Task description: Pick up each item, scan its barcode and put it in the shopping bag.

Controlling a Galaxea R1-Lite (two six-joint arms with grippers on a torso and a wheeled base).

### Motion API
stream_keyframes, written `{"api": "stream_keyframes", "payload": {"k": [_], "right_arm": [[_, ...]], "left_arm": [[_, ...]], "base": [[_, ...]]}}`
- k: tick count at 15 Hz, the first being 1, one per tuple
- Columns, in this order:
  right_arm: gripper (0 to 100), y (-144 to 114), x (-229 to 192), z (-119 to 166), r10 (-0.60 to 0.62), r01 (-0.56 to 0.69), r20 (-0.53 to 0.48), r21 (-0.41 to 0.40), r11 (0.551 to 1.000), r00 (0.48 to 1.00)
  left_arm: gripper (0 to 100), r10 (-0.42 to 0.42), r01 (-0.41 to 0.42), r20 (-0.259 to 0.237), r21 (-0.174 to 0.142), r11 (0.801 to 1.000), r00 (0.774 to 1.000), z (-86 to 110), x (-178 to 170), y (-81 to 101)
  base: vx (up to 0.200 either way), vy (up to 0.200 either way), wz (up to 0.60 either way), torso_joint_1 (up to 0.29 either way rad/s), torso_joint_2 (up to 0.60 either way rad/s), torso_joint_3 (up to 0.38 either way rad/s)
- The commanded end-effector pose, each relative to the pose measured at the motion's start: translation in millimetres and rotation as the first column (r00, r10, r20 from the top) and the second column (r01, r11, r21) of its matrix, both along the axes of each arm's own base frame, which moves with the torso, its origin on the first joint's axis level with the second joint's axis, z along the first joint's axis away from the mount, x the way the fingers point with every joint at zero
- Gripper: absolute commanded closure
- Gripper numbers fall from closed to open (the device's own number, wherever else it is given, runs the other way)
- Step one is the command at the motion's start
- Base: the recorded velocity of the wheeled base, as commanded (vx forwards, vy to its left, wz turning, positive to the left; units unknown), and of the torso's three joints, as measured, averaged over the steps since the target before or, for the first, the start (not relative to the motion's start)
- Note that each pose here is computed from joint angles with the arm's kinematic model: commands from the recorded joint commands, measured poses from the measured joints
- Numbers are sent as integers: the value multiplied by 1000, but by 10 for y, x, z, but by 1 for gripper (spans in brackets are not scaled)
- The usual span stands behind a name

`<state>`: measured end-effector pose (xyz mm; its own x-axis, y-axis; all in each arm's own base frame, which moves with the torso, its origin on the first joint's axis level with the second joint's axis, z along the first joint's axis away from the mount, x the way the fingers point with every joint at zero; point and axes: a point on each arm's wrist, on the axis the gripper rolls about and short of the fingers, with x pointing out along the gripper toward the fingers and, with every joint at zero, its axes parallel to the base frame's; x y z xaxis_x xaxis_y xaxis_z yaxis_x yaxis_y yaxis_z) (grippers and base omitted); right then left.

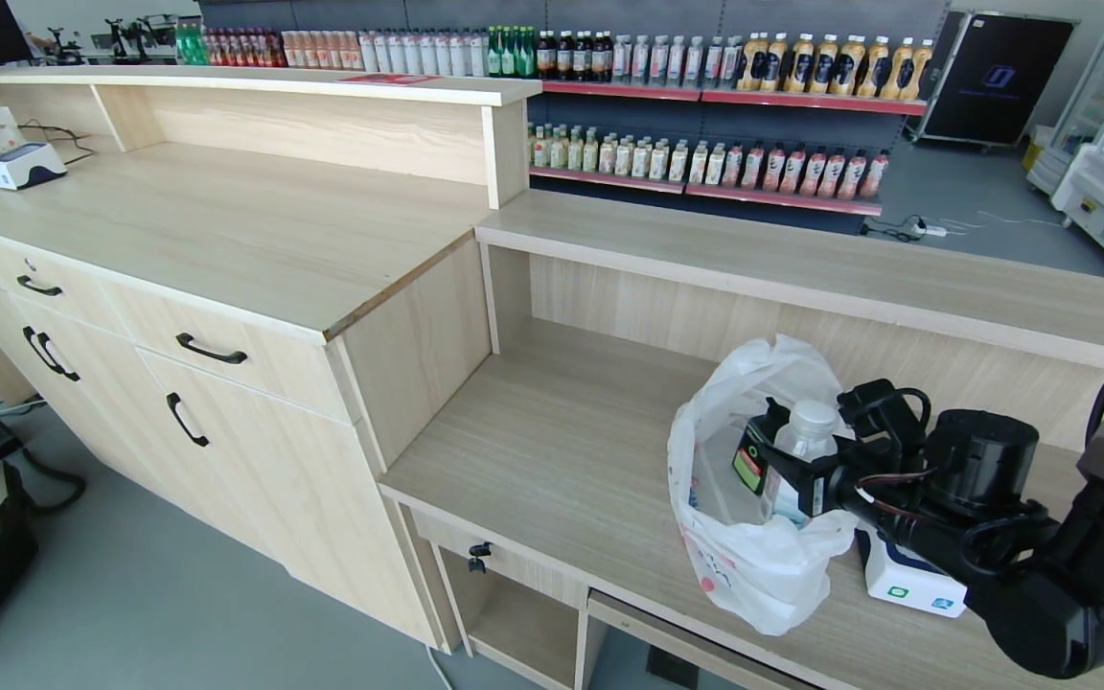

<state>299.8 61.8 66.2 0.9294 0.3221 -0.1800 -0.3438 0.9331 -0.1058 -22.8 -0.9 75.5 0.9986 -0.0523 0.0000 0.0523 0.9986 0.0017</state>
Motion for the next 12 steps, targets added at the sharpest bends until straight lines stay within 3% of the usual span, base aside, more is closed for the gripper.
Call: {"api": "stream_keyframes", "payload": {"k": [1,12], "right_arm": [[100,0,-2,-31,0,0,-12,-3,1000,1000],[100,-2,13,-100,-2,1,-33,-7,1000,999]], "left_arm": [[0,0,0,-2,0,1000,1000,0,1,0],[0,0,0,-2,0,1000,1000,0,1,0]], "base": [[0,0,0,0,0,0],[0,0,0,0,0,0]]}}
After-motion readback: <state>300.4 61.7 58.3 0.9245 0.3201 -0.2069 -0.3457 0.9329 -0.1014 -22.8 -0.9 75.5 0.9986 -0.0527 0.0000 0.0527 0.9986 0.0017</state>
